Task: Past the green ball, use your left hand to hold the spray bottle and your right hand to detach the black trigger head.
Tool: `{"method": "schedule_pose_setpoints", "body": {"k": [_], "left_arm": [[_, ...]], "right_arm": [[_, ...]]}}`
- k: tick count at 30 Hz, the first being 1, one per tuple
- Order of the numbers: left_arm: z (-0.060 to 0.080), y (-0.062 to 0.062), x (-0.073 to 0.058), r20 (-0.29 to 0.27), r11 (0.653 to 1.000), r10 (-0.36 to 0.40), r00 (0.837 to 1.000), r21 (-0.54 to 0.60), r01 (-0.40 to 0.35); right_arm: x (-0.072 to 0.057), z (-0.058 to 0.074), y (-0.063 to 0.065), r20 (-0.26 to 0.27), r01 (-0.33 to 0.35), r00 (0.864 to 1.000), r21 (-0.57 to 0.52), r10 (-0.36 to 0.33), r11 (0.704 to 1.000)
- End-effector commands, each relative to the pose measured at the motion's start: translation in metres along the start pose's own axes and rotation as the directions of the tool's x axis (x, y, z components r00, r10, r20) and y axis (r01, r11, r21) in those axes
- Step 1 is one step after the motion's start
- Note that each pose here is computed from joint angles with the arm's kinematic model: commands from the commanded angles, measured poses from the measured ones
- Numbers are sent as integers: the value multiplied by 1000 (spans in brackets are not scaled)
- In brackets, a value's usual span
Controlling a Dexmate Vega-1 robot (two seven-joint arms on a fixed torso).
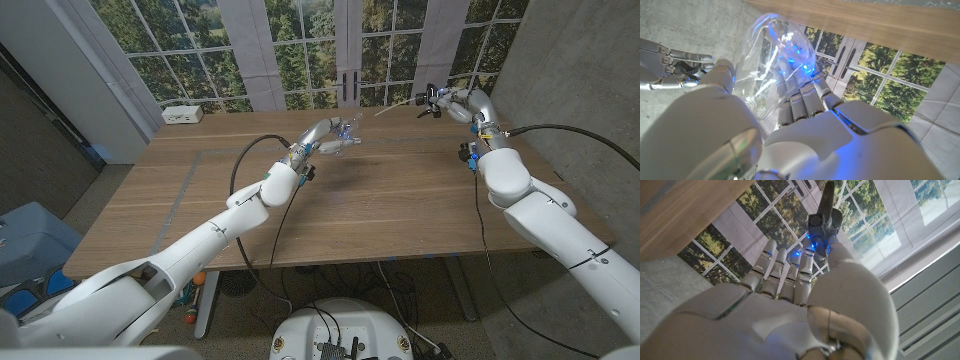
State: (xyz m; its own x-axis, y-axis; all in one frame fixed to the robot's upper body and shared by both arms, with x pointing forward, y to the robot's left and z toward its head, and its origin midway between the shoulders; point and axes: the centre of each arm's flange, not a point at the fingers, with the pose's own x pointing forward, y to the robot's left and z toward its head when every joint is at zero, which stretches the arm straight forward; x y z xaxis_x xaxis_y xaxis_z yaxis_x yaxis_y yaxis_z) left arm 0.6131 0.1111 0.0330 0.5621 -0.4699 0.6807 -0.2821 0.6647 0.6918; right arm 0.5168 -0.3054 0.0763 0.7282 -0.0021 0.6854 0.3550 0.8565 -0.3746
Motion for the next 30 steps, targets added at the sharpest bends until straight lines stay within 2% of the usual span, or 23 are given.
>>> {"method": "schedule_pose_setpoints", "body": {"k": [1,10,20,23,30], "left_arm": [[0,0,-6,-83,990,-13,996,141,25],[-2,-3,-9,-143,966,-74,987,235,107],[-7,-6,-9,-209,932,-142,968,303,202],[-8,-7,-8,-224,920,-165,961,317,232],[-12,-10,-6,-248,897,-195,949,346,275]], "right_arm": [[4,6,6,-156,-197,971,-110,179,974],[14,9,11,-265,-349,916,-150,302,925],[25,6,21,-416,-492,819,-151,397,857],[27,3,24,-446,-525,793,-151,416,838],[34,-2,33,-520,-607,716,-137,465,783]]}}
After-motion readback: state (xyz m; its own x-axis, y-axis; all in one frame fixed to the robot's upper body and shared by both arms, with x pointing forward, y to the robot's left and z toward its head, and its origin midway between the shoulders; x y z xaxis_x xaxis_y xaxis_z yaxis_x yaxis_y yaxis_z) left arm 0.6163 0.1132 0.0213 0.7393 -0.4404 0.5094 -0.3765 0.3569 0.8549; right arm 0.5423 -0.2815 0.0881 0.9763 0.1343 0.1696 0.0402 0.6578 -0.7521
